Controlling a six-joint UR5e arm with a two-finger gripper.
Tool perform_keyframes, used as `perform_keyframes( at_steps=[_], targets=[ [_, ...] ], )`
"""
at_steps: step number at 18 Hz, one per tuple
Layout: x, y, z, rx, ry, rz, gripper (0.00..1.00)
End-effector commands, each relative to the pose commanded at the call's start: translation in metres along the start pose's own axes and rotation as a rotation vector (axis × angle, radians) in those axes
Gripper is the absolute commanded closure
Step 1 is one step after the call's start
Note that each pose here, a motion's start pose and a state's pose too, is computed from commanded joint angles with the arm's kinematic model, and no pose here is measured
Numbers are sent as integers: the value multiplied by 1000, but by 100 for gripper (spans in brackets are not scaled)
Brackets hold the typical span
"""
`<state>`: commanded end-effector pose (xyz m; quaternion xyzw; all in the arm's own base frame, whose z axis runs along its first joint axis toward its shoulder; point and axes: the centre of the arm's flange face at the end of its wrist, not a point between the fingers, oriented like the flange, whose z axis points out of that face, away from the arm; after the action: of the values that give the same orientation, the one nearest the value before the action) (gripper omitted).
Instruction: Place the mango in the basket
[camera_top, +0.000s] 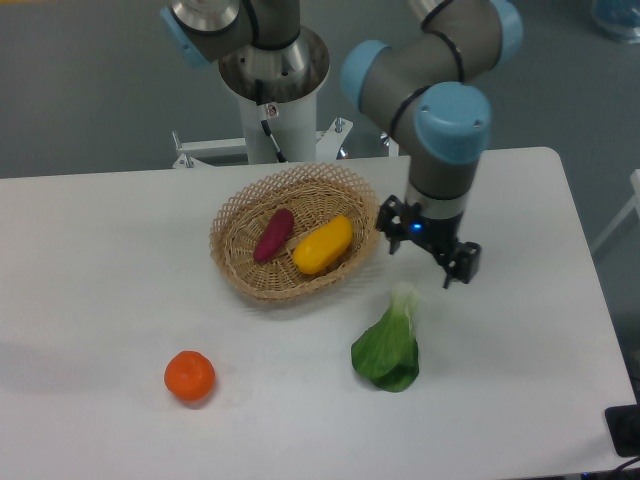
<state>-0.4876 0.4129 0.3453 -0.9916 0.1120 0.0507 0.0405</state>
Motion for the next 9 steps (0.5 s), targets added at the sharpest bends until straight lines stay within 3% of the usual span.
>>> perform_keyframes(
  at_steps=[5,9],
  targets=[
    [-35,18,8,-4,-11,-38,0],
    [-42,22,16,-18,-1,38,0]
  ],
)
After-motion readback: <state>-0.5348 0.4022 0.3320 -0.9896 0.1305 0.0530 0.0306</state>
